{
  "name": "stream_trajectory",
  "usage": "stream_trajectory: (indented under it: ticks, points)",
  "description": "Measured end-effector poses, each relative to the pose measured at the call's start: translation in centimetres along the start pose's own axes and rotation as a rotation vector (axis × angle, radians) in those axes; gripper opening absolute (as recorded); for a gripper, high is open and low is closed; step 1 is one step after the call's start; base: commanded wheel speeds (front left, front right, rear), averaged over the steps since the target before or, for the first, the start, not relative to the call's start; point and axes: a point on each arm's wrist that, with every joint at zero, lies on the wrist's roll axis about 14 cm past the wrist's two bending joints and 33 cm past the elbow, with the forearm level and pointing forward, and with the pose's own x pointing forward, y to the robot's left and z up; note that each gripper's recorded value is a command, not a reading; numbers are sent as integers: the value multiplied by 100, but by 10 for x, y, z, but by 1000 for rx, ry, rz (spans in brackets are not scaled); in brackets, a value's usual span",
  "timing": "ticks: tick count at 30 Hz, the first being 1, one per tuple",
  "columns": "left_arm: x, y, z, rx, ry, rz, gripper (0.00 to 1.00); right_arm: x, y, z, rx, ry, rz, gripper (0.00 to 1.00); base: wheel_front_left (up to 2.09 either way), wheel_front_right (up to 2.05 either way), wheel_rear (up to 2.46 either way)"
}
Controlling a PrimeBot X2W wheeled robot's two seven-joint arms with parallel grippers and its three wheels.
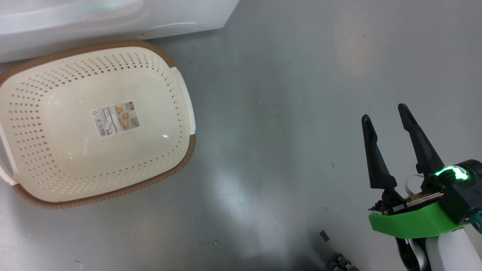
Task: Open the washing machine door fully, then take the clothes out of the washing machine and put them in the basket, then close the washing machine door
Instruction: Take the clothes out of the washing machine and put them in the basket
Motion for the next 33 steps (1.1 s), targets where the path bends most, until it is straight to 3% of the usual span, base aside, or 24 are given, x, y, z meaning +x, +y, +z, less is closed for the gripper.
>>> stream_trajectory:
  ticks: [19,33]
  points:
    - [-33,9,56,-7,-293,-43,0,10,13,0,23,-16,38,100,0,0,0]
    - [-99,9,79,-23,-462,-59,0,16,21,0,36,-23,59,100,0,0,0]
